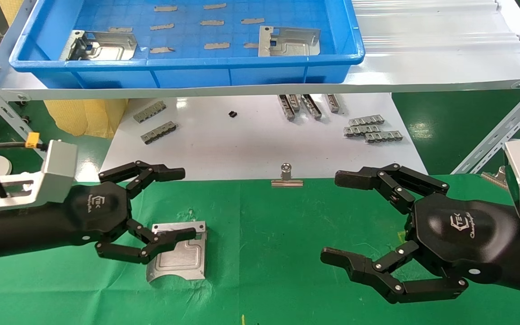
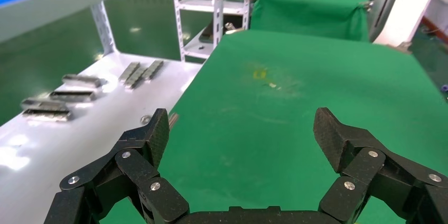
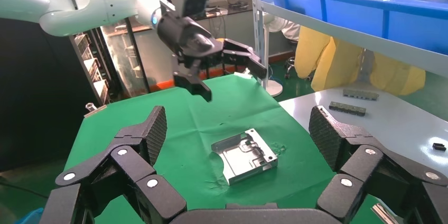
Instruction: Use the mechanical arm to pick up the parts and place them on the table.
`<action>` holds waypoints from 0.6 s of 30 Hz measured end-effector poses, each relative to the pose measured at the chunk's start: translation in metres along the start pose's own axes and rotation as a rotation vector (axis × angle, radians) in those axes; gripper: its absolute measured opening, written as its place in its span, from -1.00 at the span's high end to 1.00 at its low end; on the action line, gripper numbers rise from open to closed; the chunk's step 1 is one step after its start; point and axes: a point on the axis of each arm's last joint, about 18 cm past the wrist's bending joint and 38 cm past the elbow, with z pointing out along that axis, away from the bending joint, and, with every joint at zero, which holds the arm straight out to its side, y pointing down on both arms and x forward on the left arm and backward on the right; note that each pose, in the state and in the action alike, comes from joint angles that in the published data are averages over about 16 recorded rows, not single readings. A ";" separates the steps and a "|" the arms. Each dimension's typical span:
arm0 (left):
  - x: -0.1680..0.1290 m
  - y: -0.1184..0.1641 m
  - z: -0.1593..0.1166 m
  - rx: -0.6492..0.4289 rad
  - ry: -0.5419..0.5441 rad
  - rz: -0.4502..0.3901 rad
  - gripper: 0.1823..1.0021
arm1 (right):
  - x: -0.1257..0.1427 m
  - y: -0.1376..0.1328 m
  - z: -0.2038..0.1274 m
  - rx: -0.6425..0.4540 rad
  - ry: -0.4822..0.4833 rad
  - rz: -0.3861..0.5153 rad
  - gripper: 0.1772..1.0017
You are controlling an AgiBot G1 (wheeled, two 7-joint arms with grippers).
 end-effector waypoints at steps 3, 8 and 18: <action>0.008 -0.007 -0.003 0.018 0.010 -0.003 -1.00 | 0.000 0.000 0.000 0.000 0.000 0.000 -1.00; 0.022 -0.018 -0.007 0.043 0.030 -0.007 -1.00 | 0.000 0.000 0.000 0.000 0.000 0.000 -1.00; 0.051 -0.040 -0.014 0.076 0.077 -0.013 -1.00 | 0.000 0.000 0.000 0.000 0.000 0.000 -1.00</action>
